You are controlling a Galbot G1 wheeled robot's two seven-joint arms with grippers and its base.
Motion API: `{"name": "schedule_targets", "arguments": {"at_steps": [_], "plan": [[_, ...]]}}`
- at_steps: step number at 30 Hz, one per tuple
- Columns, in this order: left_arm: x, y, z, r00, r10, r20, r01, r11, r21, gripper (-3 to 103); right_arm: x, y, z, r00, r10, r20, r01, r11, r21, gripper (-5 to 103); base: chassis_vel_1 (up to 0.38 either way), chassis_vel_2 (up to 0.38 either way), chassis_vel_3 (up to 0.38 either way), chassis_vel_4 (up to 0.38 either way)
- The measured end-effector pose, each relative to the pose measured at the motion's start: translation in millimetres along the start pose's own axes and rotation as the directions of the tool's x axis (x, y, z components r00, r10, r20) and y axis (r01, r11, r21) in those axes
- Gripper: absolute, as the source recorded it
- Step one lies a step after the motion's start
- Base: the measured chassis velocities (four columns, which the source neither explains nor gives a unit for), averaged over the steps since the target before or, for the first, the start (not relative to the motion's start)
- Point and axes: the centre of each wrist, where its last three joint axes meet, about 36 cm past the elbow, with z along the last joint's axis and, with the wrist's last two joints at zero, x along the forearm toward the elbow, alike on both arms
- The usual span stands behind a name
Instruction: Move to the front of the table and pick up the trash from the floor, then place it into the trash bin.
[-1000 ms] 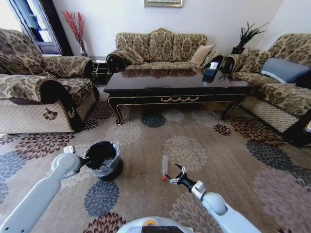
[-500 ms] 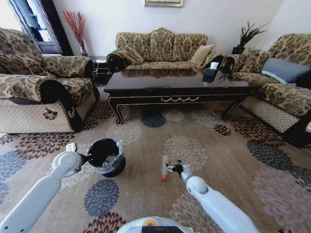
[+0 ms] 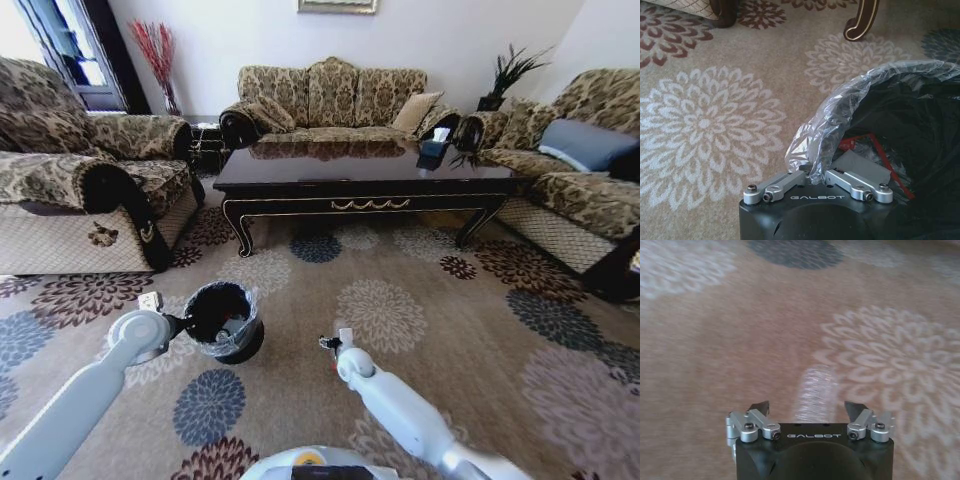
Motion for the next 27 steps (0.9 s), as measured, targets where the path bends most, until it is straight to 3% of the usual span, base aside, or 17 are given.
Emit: {"name": "schedule_targets", "arguments": {"at_steps": [17,18,23,24,26,27], "plan": [[8.5,-3.7,-5.3,1.0,0.014,0.008,-0.014,1.0,-0.007,0,-22.4,14.2,5.3,0.983,0.068,-0.169,-0.07,0.998,-0.006,78,0.0,0.0,0.0,0.0],[9.0,-2.7,-5.2,1.0,0.013,0.006,-0.013,1.0,-0.003,0,-22.8,13.3,5.3,0.979,0.07,-0.19,-0.072,0.997,-0.005,68,0.0,0.0,0.0,0.0],[10.1,-2.4,-4.1,1.0,0.013,0.005,-0.013,1.0,-0.002,0,-22.9,11.3,5.7,0.974,0.068,-0.214,-0.072,0.997,-0.012,57,0.0,0.0,0.0,0.0],[10.4,-3.1,-3.5,1.0,0.014,0.005,-0.014,1.0,-0.001,0,-22.3,10.9,6.4,0.974,0.066,-0.216,-0.071,0.997,-0.014,46,0.0,0.0,0.0,0.0],[10.7,-4.0,-2.9,1.0,0.016,0.004,-0.016,1.0,-0.002,0,-21.7,10.7,7.3,0.974,0.065,-0.218,-0.07,0.997,-0.015,46,0.0,0.0,0.0,0.0],[10.7,-4.7,-2.3,1.0,0.017,0.003,-0.017,1.0,-0.001,0,-20.9,10.1,7.9,0.974,0.062,-0.219,-0.067,0.998,-0.018,41,0.0,0.0,0.0,0.0]]}}
